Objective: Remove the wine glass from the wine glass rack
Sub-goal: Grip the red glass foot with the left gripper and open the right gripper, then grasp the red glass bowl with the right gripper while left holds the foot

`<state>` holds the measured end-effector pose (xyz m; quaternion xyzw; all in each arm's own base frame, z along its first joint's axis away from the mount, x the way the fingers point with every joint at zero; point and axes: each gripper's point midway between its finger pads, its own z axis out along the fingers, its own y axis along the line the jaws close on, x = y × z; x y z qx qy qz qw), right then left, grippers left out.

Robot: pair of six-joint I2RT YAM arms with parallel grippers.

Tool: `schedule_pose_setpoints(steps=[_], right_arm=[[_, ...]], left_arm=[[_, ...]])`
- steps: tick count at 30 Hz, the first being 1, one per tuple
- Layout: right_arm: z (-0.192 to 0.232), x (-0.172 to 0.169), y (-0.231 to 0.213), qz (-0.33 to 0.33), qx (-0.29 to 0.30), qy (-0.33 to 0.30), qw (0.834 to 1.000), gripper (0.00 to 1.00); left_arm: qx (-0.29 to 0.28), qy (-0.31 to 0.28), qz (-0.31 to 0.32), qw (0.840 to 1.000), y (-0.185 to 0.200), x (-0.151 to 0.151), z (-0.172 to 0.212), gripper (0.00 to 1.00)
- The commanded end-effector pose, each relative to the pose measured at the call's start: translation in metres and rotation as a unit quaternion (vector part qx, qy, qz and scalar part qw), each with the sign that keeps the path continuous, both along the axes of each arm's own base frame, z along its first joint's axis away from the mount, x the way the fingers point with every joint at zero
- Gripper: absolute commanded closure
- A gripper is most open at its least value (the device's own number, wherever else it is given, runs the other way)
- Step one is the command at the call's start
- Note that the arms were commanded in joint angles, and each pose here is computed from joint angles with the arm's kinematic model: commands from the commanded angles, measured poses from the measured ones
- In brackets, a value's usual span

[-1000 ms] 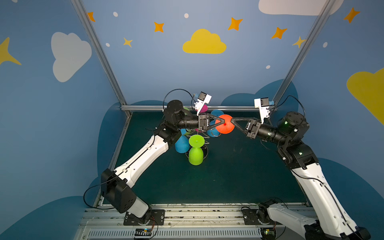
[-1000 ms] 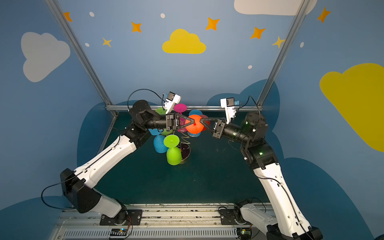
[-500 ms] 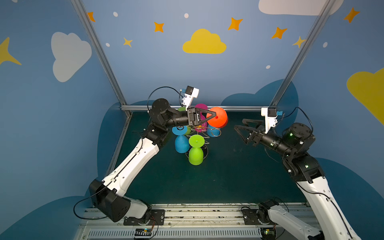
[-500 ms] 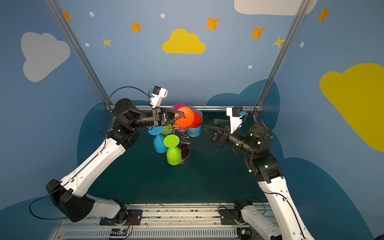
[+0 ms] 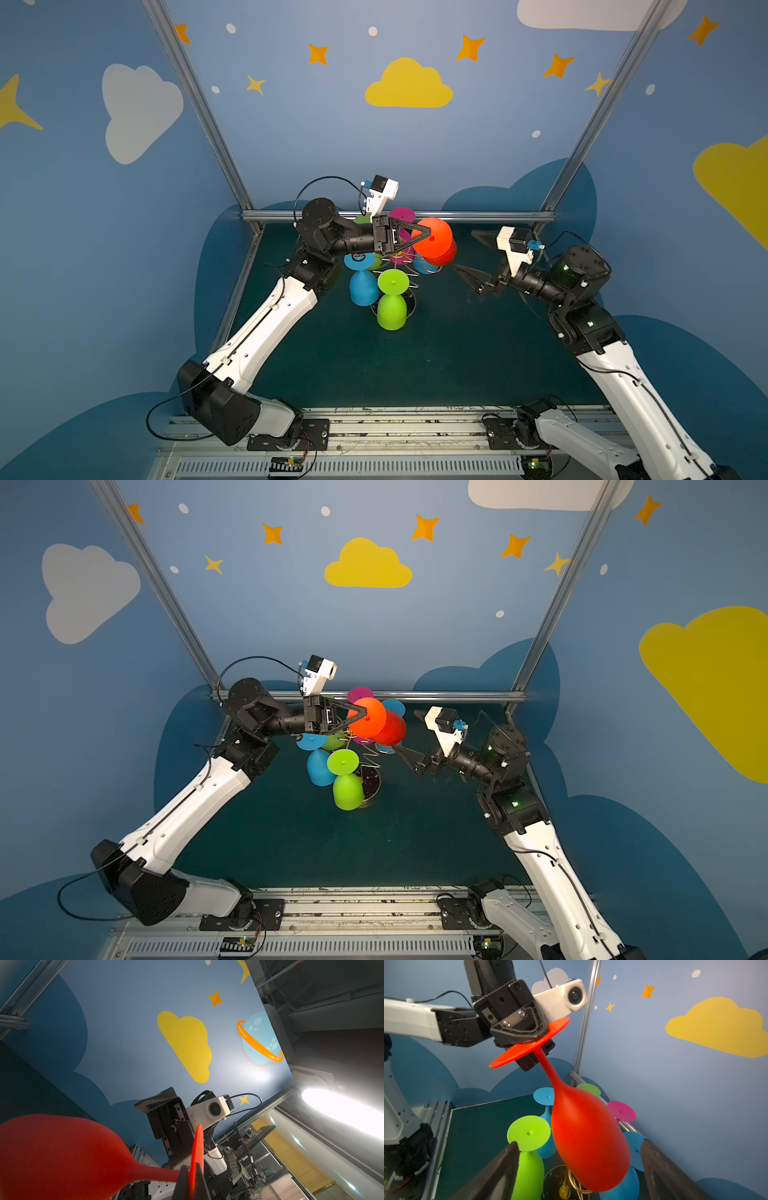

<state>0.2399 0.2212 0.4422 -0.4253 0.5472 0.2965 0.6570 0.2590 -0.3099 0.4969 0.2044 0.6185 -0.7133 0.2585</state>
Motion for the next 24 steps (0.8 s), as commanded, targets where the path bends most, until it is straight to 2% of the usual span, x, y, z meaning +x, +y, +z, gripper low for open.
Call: schedule_pose_setpoints(steps=[1,5,11,24], right_arm=[[0.007,-0.001,0.009,0.023,-0.018,-0.049,0.998,0.1],[0.001,0.008,0.019,0.034,-0.025,-0.033,0.999,0.1],[-0.003,0.021,0.035,0.035,-0.045,-0.043,0.997,0.1],[-0.02,0.043,0.053,0.009,-0.066,-0.02,0.998,0.11]], left_arm=[[-0.009,-0.018,-0.005,1.0,0.007,-0.01,0.009,0.97],[-0.009,-0.017,-0.008,1.0,0.007,-0.012,0.01,0.97],[-0.013,-0.017,-0.012,1.0,0.008,-0.013,0.012,0.97],[-0.023,-0.012,-0.018,0.999,0.009,-0.015,0.018,0.97]])
